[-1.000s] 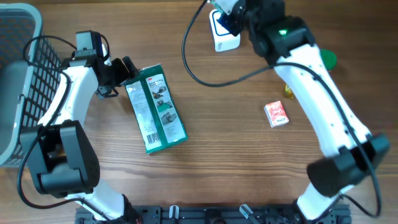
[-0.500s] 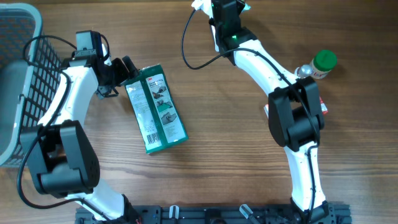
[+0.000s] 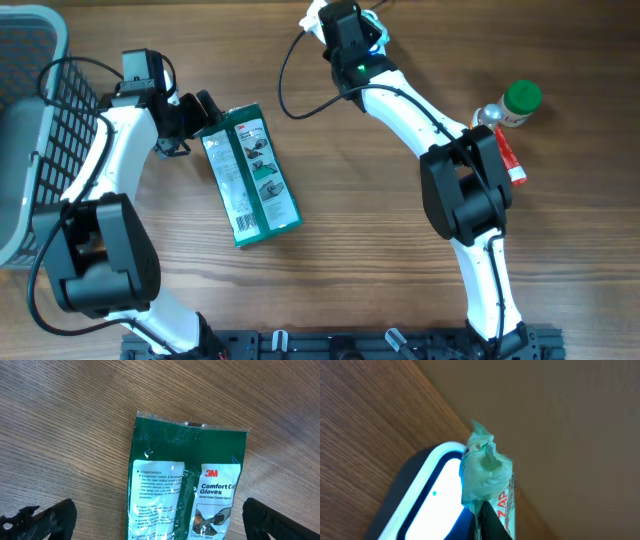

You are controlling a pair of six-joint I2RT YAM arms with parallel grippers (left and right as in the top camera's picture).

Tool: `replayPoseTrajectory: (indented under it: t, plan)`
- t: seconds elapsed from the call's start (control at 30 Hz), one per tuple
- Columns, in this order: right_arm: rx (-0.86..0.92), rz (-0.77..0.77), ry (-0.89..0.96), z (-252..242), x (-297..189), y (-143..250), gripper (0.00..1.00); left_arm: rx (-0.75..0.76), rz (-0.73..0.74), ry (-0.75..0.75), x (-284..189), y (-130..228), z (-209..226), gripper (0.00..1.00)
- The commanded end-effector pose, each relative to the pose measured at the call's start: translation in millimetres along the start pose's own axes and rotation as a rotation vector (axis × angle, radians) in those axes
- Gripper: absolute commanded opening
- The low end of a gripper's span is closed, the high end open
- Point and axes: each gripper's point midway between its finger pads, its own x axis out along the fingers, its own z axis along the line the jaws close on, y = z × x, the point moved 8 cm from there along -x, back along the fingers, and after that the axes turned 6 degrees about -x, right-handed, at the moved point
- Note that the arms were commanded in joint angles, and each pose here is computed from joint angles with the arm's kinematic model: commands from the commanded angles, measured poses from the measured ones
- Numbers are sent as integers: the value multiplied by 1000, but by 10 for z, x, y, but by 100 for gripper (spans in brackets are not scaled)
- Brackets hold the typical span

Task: Scan the item barcode
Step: 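Hold the wipes pack up at the scanner window with the right gripper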

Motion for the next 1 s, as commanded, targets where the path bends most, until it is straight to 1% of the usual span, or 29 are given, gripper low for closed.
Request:
replayPoseTrajectory:
  t: [0.0, 0.13, 0.23, 0.3, 0.33, 0.43, 0.53, 0.63, 0.7, 0.73, 0.77, 0.9, 0.97]
  plan:
    - [177, -6, -16, 35, 33, -11, 4, 8, -25, 9, -75, -51, -17, 100]
    - [204, -25, 31, -66, 24, -45, 4, 8, -25, 9, -75, -51, -17, 100]
    - [248, -57, 145, -321, -78, -138, 4, 8, -25, 9, -75, -51, -17, 100]
    - [234, -93, 180, -429, -137, -207, 4, 8, -25, 9, -75, -51, -17, 100]
    - [200, -101, 187, -429, -155, -239, 4, 8, -25, 9, -75, -51, -17, 100]
    - [203, -88, 118, -323, -139, -205, 4, 8, -25, 9, -75, -51, -17, 100]
    - [250, -88, 42, -223, -123, -180, 4, 8, -25, 9, -75, -51, -17, 100]
    - [276, -97, 56, -254, -126, -192, 4, 8, -25, 9, -75, -51, -17, 100]
    - [289, -96, 111, -422, -164, -181, 4, 8, -25, 9, -75, -51, -17, 100]
    - [278, -100, 121, -489, -192, -181, 4, 8, -25, 9, -75, -51, -17, 100]
    - [223, -101, 135, -561, -224, -182, 4, 8, -25, 9, -75, -51, -17, 100]
    - [-57, -41, 235, -715, -267, -164, 4, 8, -25, 9, -75, -51, -17, 100]
    - [-54, -59, 228, -713, -268, -183, 4, 8, -25, 9, -75, -51, -17, 100]
